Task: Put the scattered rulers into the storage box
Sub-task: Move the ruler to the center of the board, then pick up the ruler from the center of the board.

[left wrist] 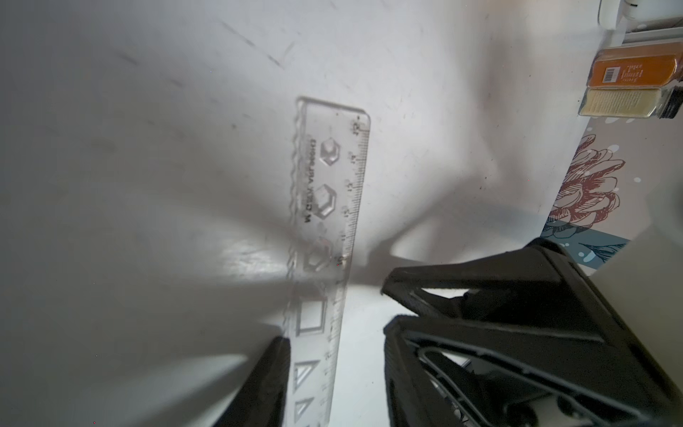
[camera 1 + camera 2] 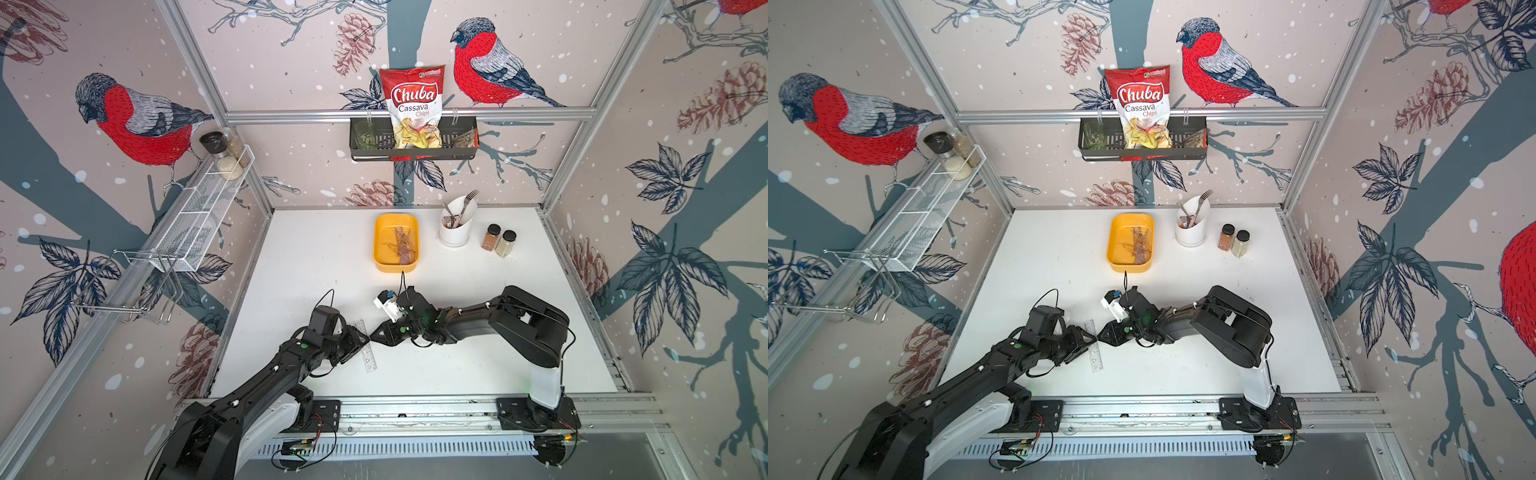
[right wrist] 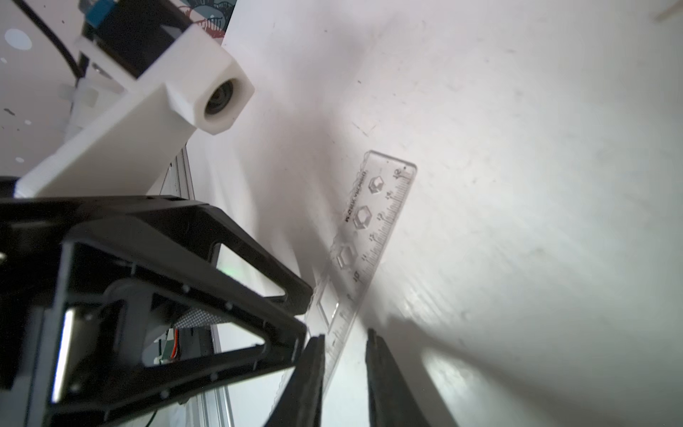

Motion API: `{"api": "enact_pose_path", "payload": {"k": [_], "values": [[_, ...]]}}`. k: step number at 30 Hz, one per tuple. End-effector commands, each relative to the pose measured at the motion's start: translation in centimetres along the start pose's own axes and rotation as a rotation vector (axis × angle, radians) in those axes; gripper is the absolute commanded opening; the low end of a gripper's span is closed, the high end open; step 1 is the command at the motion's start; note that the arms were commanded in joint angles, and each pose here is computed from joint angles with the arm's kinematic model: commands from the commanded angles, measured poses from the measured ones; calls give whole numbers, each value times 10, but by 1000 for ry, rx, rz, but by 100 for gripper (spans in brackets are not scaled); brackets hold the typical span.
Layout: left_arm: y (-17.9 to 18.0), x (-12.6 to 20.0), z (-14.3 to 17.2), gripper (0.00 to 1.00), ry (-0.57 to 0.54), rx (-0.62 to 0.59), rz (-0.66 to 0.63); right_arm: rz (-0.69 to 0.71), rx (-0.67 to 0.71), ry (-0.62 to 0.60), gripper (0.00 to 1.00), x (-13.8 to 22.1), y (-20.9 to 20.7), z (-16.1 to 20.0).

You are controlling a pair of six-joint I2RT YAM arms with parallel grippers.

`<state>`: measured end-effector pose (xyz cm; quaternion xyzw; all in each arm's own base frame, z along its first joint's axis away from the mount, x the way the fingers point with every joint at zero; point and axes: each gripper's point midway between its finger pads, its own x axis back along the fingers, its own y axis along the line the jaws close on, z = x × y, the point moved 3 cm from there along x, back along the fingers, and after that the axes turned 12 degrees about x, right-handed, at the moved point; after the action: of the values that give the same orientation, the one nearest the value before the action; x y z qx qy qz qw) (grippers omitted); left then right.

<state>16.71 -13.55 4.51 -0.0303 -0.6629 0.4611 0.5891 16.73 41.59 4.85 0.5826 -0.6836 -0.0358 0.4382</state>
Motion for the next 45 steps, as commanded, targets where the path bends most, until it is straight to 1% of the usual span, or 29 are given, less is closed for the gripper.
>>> {"api": "enact_pose_path", "payload": {"k": [1, 4, 15, 25, 28, 31, 32, 33, 34, 35, 39, 45], "values": [[28, -2, 0, 45, -18, 15, -137, -25, -17, -14, 26, 1, 1, -2], [20, -3, -3, 45, -22, 8, -123, -15, -39, -26, 26, 5, -6, -1], [-1, -18, 3, 43, 13, -27, -104, 32, -104, -39, 26, 11, -26, 1], [-24, -37, 4, 42, 46, -86, -101, 60, -124, -56, 26, 19, -36, 0], [-27, -41, 2, 41, 45, -96, -110, 62, -126, -62, 26, 22, -38, -1], [-27, -38, -2, 40, 11, -111, -126, 63, -113, -83, 26, 31, -35, -5], [-28, -35, -5, 39, -9, -116, -124, 65, -101, -95, 27, 36, -32, -7], [-29, -33, -6, 36, -22, -123, -117, 62, -89, -104, 27, 38, -29, -8], [-32, -30, -8, 30, -34, -134, -106, 58, -76, -108, 27, 40, -25, -8], [-34, -28, -9, 26, -43, -150, -91, 52, -67, -106, 23, 40, -22, -8], [-44, -24, -10, 23, -48, -205, -34, 67, -48, -94, 15, 38, -20, -4], [-42, -24, -13, 23, -44, -210, -35, 83, -57, -74, 16, 33, -25, -1]]}}
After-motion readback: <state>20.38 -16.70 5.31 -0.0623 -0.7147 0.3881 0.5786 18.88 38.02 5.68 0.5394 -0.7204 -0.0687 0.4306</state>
